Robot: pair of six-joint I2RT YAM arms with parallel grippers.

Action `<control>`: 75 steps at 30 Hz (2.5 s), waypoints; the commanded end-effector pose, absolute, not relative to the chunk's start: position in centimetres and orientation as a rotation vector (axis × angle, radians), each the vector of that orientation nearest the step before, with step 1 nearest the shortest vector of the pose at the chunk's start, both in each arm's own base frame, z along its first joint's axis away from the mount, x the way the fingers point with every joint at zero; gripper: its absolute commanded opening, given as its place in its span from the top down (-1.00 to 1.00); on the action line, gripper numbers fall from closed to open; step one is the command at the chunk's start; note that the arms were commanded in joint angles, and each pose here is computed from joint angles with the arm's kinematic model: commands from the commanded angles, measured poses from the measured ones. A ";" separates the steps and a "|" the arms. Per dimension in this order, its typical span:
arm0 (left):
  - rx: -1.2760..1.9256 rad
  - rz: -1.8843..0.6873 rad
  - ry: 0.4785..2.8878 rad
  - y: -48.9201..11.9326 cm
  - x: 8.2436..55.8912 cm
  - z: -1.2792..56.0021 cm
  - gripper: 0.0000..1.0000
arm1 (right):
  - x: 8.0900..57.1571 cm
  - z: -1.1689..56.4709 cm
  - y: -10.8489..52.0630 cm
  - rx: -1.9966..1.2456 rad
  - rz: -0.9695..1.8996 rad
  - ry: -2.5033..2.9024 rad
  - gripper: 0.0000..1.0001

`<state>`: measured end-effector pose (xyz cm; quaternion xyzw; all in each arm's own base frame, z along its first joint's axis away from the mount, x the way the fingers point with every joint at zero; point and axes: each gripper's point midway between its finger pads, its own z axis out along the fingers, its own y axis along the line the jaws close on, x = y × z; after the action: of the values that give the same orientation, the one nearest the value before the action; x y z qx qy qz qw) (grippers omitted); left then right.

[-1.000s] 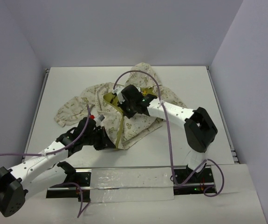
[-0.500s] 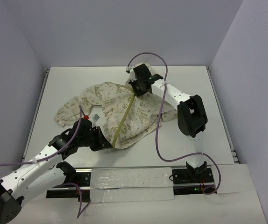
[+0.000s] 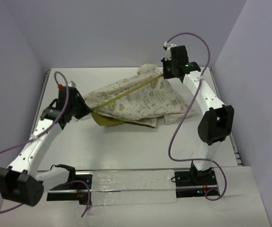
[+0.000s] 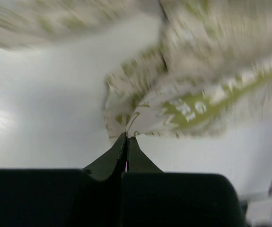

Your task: Zip up the jacket

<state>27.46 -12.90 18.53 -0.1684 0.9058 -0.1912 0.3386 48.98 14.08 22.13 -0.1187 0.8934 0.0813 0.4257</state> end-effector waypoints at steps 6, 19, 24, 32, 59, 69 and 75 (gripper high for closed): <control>-0.495 -0.280 1.826 -1.4 40.0 41.0 1.00 | 46.0 38.8 10.3 -0.150 0.210 1.880 1.00; -0.494 -0.212 1.822 0.9 40.8 41.5 1.00 | 43.4 38.8 9.2 -0.126 0.183 1.877 1.00; -0.626 -0.115 1.947 4.2 39.9 31.8 1.00 | 42.0 27.5 12.5 -0.150 0.395 2.057 1.00; -0.786 -0.013 2.103 7.6 37.4 20.8 1.00 | 40.3 13.4 12.3 -0.091 0.387 2.327 1.00; -0.529 -0.281 1.758 4.5 40.0 40.0 0.88 | 41.6 37.8 10.0 -0.060 0.269 1.839 0.80; -0.532 -0.307 1.749 3.9 38.8 37.8 -0.98 | 38.0 33.7 7.0 0.110 0.146 1.892 -1.00; -0.567 -0.410 1.755 1.9 36.2 34.8 -0.98 | 36.0 26.8 4.5 0.337 0.037 2.038 -1.00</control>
<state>37.64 3.10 33.08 -0.2483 0.7820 -0.1417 0.5539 37.49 6.80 30.12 0.0617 0.8357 0.0570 0.5427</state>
